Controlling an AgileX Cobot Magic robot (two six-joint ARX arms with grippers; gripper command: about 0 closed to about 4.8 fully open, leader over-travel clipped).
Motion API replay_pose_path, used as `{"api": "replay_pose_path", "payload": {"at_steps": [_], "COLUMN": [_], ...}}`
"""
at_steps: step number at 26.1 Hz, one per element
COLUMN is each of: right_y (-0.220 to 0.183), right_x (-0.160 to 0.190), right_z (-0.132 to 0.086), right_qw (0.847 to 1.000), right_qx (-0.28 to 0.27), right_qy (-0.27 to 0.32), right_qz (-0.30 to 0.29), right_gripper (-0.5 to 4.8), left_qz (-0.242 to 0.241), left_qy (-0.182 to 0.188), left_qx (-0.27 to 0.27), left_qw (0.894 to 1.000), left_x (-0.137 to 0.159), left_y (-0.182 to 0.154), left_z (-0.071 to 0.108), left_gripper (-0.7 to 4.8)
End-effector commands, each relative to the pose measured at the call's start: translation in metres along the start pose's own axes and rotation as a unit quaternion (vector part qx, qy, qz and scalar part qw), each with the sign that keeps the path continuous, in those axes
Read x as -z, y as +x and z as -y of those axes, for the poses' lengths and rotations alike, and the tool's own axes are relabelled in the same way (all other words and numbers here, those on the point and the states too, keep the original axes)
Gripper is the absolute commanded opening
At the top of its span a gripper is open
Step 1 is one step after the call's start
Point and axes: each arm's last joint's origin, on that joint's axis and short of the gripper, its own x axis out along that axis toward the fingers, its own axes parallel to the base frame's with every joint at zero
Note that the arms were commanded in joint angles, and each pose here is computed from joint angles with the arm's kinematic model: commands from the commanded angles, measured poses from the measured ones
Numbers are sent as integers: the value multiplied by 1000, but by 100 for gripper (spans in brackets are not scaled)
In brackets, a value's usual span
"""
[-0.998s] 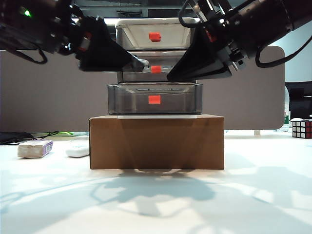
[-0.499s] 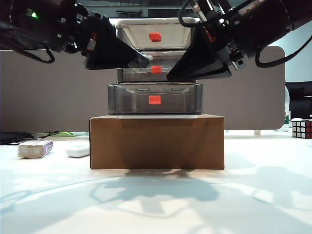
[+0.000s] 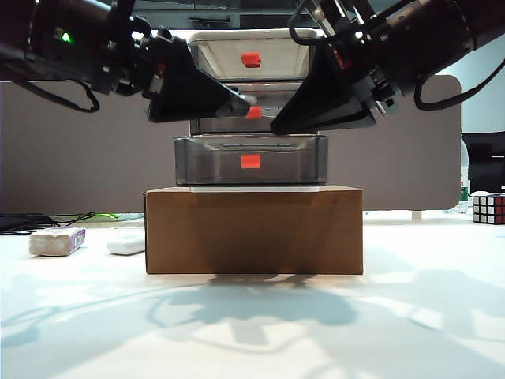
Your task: Open the third layer of the drawer on the table, pick up the transparent tape on the table and put it in, and finally close the drawer.
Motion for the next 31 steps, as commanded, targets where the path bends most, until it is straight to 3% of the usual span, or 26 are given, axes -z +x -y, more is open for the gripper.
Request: {"api": "replay_pose_path", "payload": {"at_steps": [1, 4, 7, 11, 15, 21, 24, 25, 27, 28, 31], "right_y": [-1, -1, -1, -1, -1, -1, -1, -1, -1, -1, -5], "right_x": [-2, -2, -2, 0, 0, 0, 0, 0, 0, 0, -3], "right_z": [-1, -1, -2, -2, -2, -2, -2, -2, -2, -2, -4], "right_qw": [1000, 1000, 1000, 1000, 1000, 1000, 1000, 1000, 1000, 1000, 1000], "right_qx": [-3, -10, -15, -17, -17, -17, -17, -17, -17, -17, -16], "right_qy": [-2, -1, 0, 3, 4, 5, 4, 4, 4, 4, -1], "right_qz": [4, 2, 1, -5, -6, -7, -6, -6, -6, -6, 3], "right_gripper": [-5, -5, -5, -5, -5, -5, -5, -5, -5, -5, -5], "left_qz": [13, 23, 27, 28, 30, 30, 31, 34, 32, 30, 28], "left_qy": [3, 6, 10, 10, 7, 0, -2, -27, -55, -63, -78], "left_qx": [8, 12, 7, 8, 12, 12, 11, 11, 15, 17, 46], "left_qw": [1000, 1000, 1000, 1000, 999, 999, 999, 999, 998, 997, 995], "left_x": [-1, -2, -3, -3, -3, -3, -4, -6, -7, -6, -10], "left_y": [3, 3, 3, 3, 3, 3, 2, 1, 1, 1, 1], "left_z": [-1, -2, -2, -2, -2, -2, -2, -3, -1, -1, 8], "left_gripper": [187, 192, 284, 295, 347, 350, 325, 271, 111, 87, 83]}}
